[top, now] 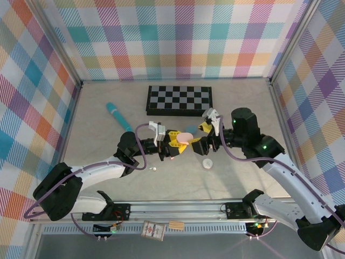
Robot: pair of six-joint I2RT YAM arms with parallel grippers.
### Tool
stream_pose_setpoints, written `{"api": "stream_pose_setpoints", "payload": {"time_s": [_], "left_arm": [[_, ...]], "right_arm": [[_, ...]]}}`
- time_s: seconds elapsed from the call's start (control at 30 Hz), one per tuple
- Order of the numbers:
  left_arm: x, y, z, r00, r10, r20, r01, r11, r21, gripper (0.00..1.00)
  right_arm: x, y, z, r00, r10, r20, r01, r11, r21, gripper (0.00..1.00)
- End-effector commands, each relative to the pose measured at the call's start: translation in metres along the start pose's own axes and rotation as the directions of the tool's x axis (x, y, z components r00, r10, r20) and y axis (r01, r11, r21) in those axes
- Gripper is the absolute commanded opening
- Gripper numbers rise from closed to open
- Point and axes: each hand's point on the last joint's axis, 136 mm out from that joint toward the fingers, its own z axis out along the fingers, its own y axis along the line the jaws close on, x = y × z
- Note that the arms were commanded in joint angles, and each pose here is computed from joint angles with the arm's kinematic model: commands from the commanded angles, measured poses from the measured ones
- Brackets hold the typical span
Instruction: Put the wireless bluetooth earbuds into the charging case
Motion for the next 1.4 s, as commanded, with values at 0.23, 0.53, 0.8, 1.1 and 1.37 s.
{"api": "stream_pose_setpoints", "payload": {"time_s": [0.23, 0.53, 0.8, 1.1, 1.37], "left_arm": [[-0.022, -0.008, 0.002, 0.998, 0.02, 0.055, -0.023, 0.998, 0.055, 0.33], [-0.018, -0.011, 0.001, 0.999, 0.017, 0.038, -0.02, 0.997, 0.073, 0.33], [-0.017, -0.013, 0.001, 0.999, 0.018, 0.031, -0.02, 0.996, 0.083, 0.33], [-0.006, -0.01, -0.004, 1.0, 0.031, -0.004, -0.03, 0.998, 0.046, 0.33], [0.001, 0.006, -0.019, 0.998, 0.054, -0.029, -0.055, 0.998, -0.04, 0.33]], "right_arm": [[-0.004, -0.013, 0.005, 0.999, -0.038, 0.021, 0.037, 0.998, 0.059, 0.88], [-0.027, -0.026, -0.005, 0.99, -0.078, 0.121, 0.058, 0.985, 0.164, 0.88], [-0.041, -0.032, -0.005, 0.984, -0.088, 0.153, 0.057, 0.979, 0.196, 0.88], [-0.058, -0.032, -0.005, 0.99, -0.028, 0.136, 0.001, 0.982, 0.19, 0.87], [-0.074, -0.007, -0.025, 0.964, 0.11, 0.242, -0.128, 0.99, 0.056, 0.89]]}}
